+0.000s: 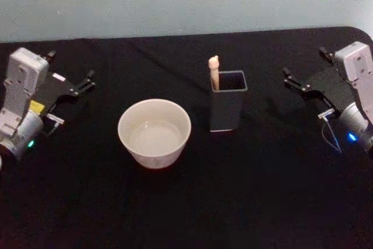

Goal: Pick up the stirring spoon with one hand, stir inside the cup, then place it back in its original position.

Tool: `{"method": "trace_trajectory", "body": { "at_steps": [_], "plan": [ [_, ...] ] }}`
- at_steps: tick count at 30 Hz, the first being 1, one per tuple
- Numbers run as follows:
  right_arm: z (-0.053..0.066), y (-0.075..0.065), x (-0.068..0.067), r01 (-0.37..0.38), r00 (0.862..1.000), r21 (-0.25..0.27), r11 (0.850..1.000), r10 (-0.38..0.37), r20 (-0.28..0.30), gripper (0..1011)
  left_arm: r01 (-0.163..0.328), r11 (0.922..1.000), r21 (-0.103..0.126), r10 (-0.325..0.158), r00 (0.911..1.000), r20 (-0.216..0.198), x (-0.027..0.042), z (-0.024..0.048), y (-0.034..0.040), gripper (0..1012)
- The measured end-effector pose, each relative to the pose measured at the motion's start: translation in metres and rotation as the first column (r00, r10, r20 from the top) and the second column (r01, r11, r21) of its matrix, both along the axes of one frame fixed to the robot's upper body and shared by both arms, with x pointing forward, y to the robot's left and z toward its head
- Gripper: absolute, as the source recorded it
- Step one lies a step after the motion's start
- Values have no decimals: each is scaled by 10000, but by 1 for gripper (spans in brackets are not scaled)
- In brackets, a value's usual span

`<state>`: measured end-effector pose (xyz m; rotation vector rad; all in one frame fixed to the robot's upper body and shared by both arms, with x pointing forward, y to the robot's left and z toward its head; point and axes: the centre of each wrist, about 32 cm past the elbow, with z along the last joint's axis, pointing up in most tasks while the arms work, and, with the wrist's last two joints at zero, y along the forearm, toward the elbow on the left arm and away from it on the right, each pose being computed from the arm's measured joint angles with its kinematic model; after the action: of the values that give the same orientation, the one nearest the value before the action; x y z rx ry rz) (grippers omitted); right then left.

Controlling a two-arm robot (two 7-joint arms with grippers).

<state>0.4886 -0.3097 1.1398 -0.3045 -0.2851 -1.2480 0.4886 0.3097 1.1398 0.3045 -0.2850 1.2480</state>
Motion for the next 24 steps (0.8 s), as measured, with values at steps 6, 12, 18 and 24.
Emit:
{"method": "trace_trajectory", "body": {
  "at_steps": [6, 12, 18, 24],
  "plan": [
    [0, 0, 0, 0, 10000, 0, 10000, 0, 0, 1000, 0, 10000, 0, 0, 10000, 1, 0, 0, 0, 1001],
    [0, 0, 0, 0, 10000, 0, 10000, 0, -1, 1000, 0, 10000, 0, 0, 10000, 0, 0, 0, 0, 1001],
    [0, 0, 0, -1, 10000, 0, 10000, 1, 0, 1000, 0, 10000, 0, 0, 10000, 0, 0, 0, 0, 1001],
    [0, 0, 0, 0, 10000, 0, 10000, 0, -1, 1000, 0, 10000, 0, 0, 10000, 0, 0, 0, 0, 1001]
  ]
}}
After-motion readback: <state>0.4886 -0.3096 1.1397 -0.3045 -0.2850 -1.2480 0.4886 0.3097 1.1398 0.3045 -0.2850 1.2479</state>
